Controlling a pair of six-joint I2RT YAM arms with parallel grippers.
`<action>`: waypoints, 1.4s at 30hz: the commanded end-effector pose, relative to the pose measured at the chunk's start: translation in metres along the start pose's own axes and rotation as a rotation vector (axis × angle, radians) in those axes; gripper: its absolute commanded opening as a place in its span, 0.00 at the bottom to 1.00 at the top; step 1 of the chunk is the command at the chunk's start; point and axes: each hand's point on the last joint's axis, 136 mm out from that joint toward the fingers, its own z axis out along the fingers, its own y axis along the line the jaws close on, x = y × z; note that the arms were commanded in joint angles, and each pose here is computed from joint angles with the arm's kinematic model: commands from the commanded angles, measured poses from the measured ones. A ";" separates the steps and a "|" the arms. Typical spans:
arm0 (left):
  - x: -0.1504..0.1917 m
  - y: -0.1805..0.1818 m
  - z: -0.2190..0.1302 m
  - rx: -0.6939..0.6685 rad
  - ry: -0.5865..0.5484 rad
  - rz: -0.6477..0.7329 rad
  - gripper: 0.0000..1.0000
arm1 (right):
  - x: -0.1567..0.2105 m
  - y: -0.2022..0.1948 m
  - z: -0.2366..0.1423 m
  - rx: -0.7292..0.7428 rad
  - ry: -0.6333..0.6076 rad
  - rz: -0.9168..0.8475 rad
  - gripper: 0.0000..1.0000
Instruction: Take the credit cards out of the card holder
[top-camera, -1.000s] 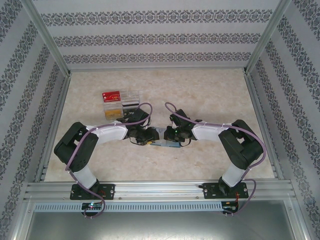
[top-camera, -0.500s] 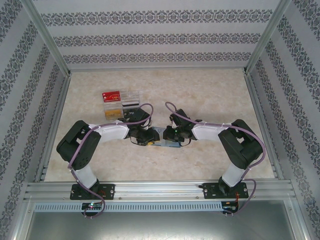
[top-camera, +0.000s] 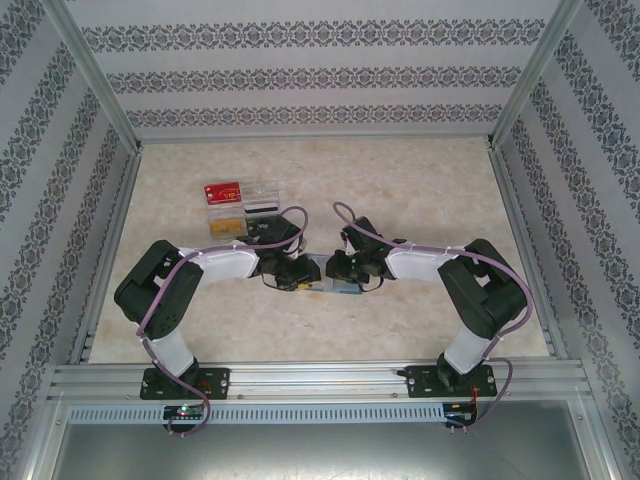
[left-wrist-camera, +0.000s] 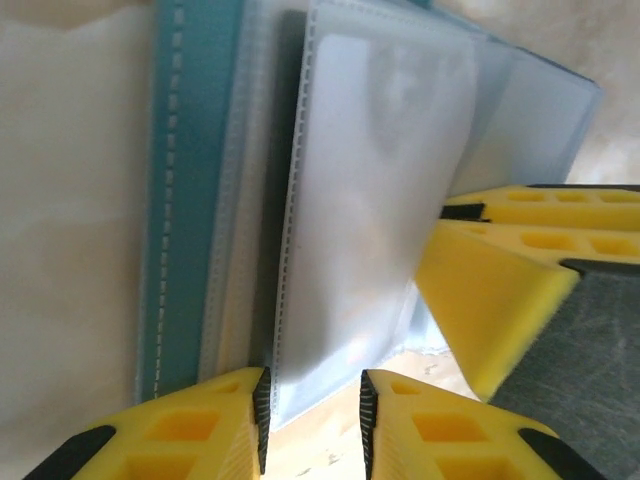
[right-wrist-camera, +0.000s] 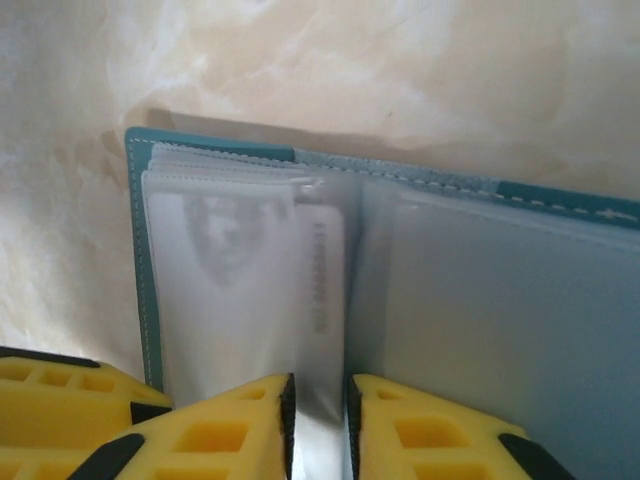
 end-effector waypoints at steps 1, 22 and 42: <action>-0.010 -0.036 -0.005 0.128 -0.039 0.068 0.32 | -0.003 0.001 -0.014 -0.016 -0.014 0.014 0.28; -0.010 -0.091 0.001 0.309 0.005 0.139 0.40 | -0.036 -0.015 -0.093 -0.003 -0.269 0.099 0.38; -0.024 -0.049 0.013 0.091 -0.021 0.066 0.40 | -0.023 -0.028 -0.077 0.140 -0.173 0.032 0.21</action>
